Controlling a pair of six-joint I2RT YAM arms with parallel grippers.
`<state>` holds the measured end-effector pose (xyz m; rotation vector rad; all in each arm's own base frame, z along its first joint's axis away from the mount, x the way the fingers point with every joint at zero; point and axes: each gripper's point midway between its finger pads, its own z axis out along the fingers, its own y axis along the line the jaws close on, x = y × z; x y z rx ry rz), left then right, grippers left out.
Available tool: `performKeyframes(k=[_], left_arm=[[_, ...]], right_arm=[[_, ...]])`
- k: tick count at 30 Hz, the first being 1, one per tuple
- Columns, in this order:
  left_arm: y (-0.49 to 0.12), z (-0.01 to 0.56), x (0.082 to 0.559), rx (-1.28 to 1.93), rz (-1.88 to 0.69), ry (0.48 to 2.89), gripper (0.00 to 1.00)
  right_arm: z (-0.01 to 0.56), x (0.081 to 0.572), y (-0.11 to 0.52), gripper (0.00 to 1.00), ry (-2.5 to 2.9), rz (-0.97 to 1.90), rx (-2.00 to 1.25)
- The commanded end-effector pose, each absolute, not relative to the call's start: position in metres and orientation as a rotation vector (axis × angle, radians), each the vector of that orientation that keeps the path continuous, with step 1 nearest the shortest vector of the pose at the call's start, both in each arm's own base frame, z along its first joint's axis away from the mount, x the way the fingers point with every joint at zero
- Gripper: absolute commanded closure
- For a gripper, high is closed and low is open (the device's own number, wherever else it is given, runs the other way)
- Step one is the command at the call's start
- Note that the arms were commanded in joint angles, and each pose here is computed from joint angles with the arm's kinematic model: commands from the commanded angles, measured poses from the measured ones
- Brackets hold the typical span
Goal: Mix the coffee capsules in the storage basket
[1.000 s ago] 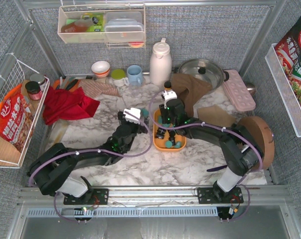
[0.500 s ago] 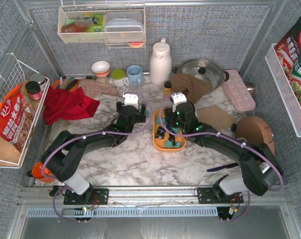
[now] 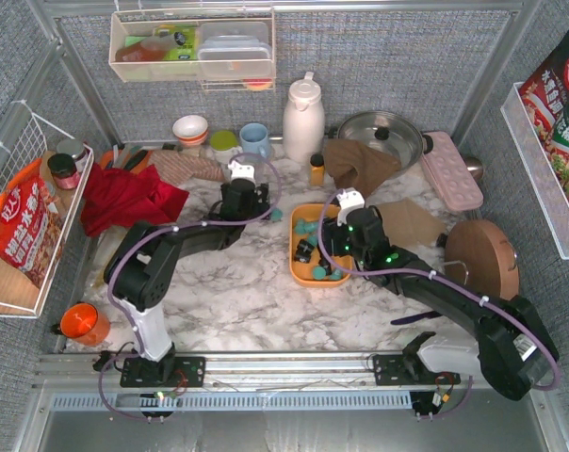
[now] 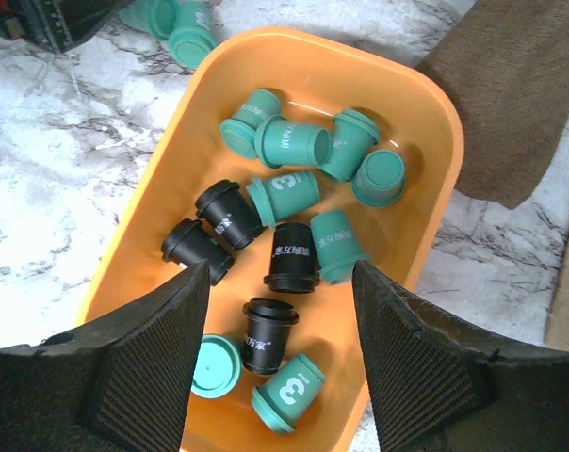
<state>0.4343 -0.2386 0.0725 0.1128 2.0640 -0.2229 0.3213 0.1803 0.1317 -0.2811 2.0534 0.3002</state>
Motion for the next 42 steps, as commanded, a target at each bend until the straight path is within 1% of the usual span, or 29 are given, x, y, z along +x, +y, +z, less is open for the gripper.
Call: performKeyframes(k=[1, 4, 9, 16, 21, 28, 40, 42], left_arm=[[-0.245, 0.065, 0.440, 0.101, -0.315, 2.102, 0.14], [-0.244, 0.062, 0.445, 0.090, -0.345, 2.117, 0.17], [-0.250, 0.056, 0.447, 0.112, -0.375, 2.158, 0.18], [-0.251, 0.041, 0.445, 0.121, -0.369, 2.214, 0.26], [-0.248, 0.038, 0.445, 0.113, -0.356, 2.216, 0.28], [-0.254, 0.035, 0.447, 0.116, -0.384, 2.218, 0.34], [-0.253, 0.037, 0.449, 0.105, -0.391, 2.213, 0.41], [-0.253, 0.024, 0.447, 0.106, -0.387, 2.239, 0.41]], right_arm=[[0.136, 0.319, 0.187, 0.34, 2.045, 0.353, -0.287], [0.138, 0.317, 0.188, 0.34, 2.042, 0.361, -0.291], [0.137, 0.317, 0.188, 0.34, 2.043, 0.361, -0.294], [0.140, 0.316, 0.187, 0.34, 2.038, 0.363, -0.297], [0.140, 0.316, 0.188, 0.34, 2.037, 0.367, -0.299], [0.140, 0.315, 0.188, 0.34, 2.039, 0.370, -0.303], [0.140, 0.314, 0.189, 0.34, 2.041, 0.371, -0.312], [0.141, 0.314, 0.189, 0.34, 2.040, 0.373, -0.313]])
